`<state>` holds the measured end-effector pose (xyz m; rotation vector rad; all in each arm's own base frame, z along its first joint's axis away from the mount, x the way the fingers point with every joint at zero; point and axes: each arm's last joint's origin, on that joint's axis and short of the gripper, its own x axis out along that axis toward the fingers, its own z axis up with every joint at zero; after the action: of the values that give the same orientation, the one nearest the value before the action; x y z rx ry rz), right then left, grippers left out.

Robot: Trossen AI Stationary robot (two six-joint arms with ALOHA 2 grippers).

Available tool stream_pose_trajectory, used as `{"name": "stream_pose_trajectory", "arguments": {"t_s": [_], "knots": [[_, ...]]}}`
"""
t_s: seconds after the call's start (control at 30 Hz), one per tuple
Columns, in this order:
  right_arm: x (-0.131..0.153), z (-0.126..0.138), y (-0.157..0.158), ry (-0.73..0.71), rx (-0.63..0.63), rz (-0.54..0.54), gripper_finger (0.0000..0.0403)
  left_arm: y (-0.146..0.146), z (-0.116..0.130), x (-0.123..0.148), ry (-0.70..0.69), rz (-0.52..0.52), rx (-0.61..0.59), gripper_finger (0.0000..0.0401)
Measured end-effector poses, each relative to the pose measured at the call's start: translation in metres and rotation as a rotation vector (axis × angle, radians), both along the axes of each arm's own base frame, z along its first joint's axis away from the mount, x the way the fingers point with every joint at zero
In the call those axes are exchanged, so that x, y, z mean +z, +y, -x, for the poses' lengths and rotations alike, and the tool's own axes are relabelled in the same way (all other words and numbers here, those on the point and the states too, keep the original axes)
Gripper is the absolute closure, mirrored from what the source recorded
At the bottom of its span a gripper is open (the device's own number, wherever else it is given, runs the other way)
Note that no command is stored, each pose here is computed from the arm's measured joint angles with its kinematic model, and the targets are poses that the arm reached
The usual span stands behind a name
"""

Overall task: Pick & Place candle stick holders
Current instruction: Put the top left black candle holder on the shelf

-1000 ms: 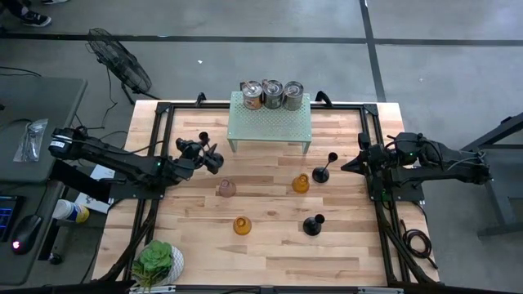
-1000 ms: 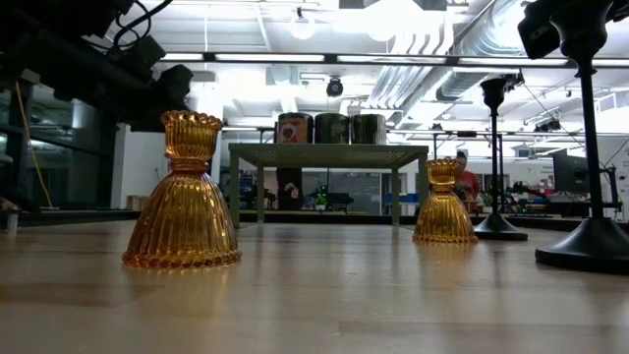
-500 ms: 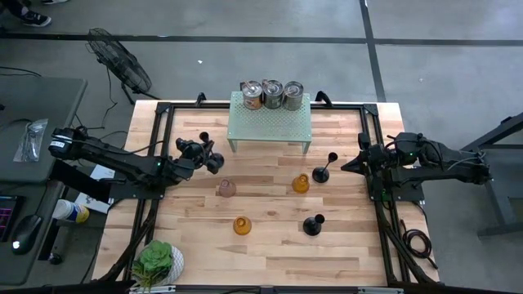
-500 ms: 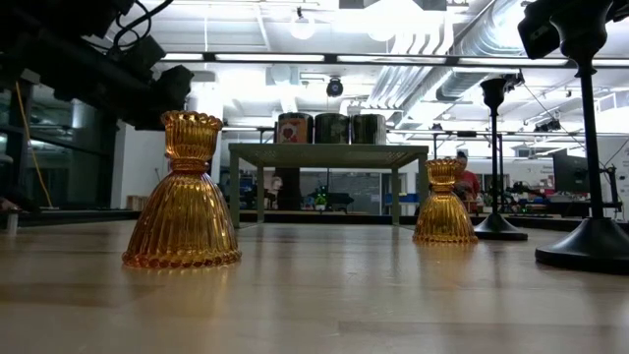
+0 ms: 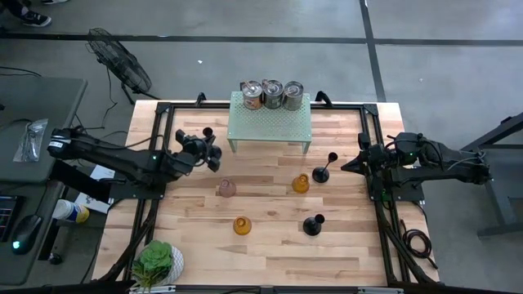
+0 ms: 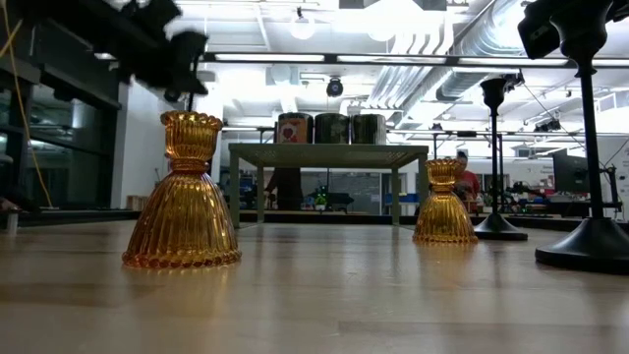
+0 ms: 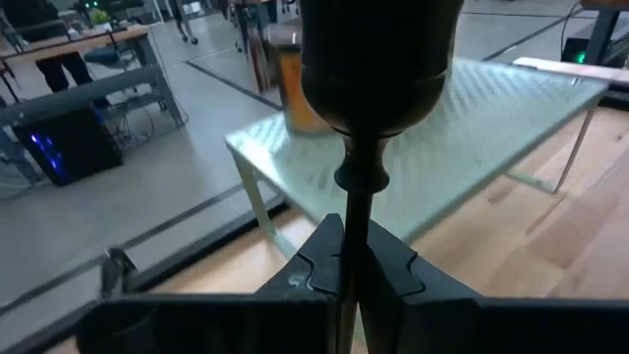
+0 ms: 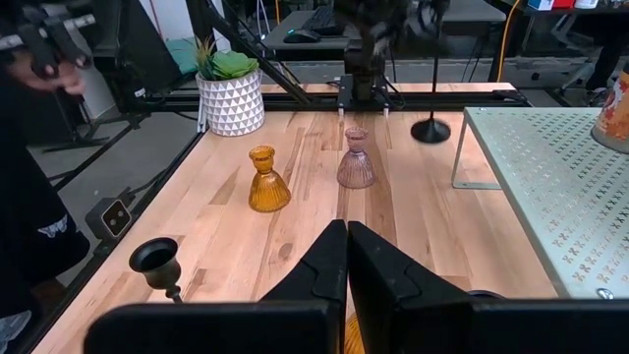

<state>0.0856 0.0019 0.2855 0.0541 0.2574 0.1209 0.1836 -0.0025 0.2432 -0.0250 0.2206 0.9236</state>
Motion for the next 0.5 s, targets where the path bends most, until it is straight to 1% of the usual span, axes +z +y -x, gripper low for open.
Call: {"name": "stream_pose_trajectory", "arguments": {"t_s": [0.13, 0.27, 0.4, 0.5], "knots": [[0.000, 0.000, 0.000, 0.000, 0.000, 0.000, 0.0399, 0.000, 0.000, 0.037, -0.012, 0.007, 0.031, 0.0396], [0.000, 0.000, 0.000, 0.000, 0.000, 0.000, 0.0399, 0.001, -0.003, 0.074, -0.067, -0.003, 0.079, 0.0396], [0.000, 0.000, 0.000, 0.000, 0.000, 0.000, 0.0399, -0.001, -0.012, 0.098, -0.093, -0.005, 0.088, 0.0396], [0.000, 0.000, 0.000, 0.000, 0.000, 0.000, 0.0399, 0.003, -0.022, 0.110, -0.109, -0.002, 0.111, 0.0396]]}}
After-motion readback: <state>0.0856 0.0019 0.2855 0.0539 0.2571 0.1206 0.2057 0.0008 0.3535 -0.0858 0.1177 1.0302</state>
